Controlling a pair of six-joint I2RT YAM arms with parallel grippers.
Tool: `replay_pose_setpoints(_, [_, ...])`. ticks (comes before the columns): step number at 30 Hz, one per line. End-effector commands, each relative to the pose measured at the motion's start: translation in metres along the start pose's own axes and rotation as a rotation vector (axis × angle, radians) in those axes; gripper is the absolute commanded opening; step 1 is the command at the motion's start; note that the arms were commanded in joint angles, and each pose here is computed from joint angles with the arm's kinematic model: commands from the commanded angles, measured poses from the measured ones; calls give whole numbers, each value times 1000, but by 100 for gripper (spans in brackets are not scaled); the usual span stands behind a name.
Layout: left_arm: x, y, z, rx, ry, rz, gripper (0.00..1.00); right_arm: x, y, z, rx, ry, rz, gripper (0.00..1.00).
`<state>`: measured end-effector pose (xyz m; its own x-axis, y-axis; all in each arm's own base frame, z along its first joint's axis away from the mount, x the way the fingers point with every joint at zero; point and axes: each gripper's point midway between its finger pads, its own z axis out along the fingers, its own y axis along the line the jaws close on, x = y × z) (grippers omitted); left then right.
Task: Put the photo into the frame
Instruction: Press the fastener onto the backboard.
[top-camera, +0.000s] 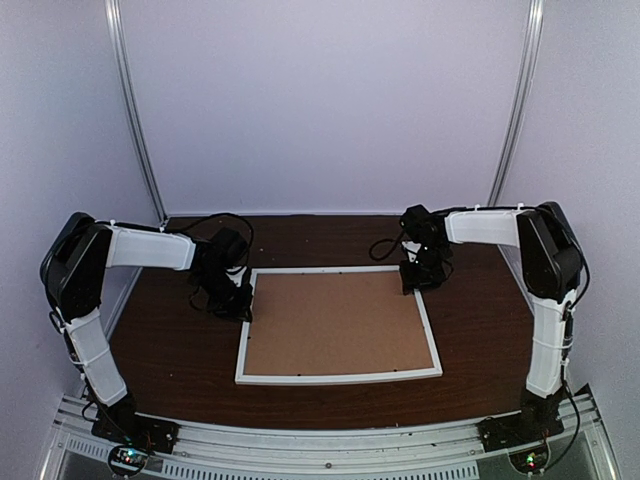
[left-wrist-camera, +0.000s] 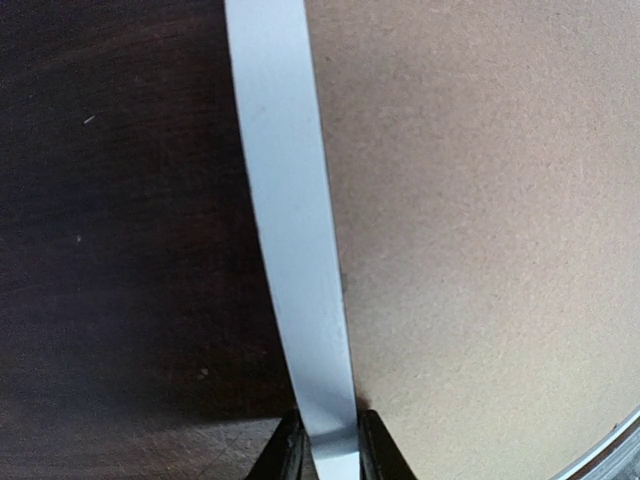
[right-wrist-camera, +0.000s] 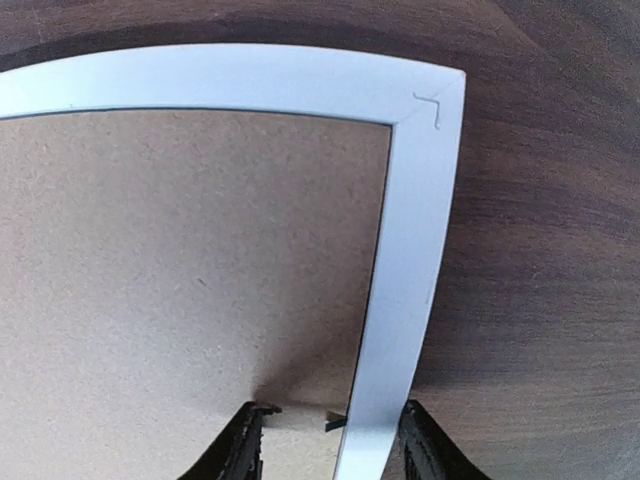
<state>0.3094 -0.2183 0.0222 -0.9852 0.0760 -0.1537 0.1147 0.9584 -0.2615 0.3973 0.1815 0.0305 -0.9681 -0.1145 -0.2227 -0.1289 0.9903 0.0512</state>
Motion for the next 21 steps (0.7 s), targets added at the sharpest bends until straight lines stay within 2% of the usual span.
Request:
replay_pose_setpoints(1, [-4,2,6,-7,-25,16,21,13,11,8,-23,40,-11,46])
replay_pose_setpoints(11, [-5,2,5,-12,-30,14,22,12,18,-48,-97,-40,-18,48])
replay_pose_setpoints(21, [-8,2,3,-15,-40,16,22,64,-7,-70,-45,-1,-13,48])
